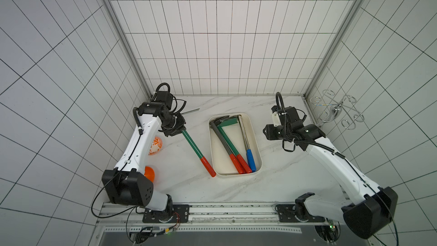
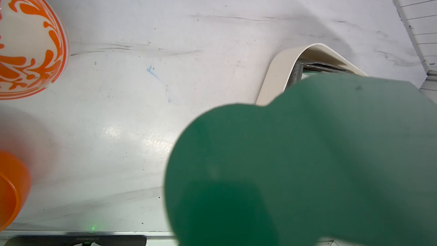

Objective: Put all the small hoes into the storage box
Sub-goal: Place the hoe in the storage box.

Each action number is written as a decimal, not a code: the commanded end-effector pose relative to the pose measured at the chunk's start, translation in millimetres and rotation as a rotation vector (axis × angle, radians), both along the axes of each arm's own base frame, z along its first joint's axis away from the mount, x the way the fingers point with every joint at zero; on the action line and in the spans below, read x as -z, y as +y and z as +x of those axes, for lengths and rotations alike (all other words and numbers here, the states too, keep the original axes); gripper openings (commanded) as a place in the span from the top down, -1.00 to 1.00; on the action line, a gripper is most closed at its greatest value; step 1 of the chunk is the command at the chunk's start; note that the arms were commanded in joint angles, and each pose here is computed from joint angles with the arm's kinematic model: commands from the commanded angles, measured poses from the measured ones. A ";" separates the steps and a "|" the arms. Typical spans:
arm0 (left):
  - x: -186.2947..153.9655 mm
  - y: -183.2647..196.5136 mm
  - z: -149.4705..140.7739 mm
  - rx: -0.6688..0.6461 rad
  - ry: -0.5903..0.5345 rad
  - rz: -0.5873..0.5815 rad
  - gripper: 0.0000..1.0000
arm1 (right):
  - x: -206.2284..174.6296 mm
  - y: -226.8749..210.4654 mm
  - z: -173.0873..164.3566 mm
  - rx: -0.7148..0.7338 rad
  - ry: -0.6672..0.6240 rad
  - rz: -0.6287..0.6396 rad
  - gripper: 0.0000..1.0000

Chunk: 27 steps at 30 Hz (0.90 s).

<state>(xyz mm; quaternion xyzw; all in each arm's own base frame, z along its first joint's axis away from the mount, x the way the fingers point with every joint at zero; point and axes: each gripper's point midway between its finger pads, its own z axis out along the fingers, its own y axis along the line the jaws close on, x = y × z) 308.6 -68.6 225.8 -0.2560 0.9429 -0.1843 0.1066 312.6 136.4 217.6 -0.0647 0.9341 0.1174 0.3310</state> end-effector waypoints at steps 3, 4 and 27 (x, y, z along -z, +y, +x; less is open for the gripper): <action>-24.4 -15.8 -7.8 0.006 -0.043 -0.101 1.00 | 12.9 -4.8 -4.2 0.016 0.029 -0.006 0.13; -24.9 -15.8 -7.8 0.007 -0.044 -0.098 1.00 | 12.5 -4.8 -3.8 0.017 0.028 -0.006 0.14; -34.7 -105.4 -0.4 0.134 -0.047 -0.287 1.00 | 10.3 -7.6 -2.8 0.027 0.026 -0.019 0.14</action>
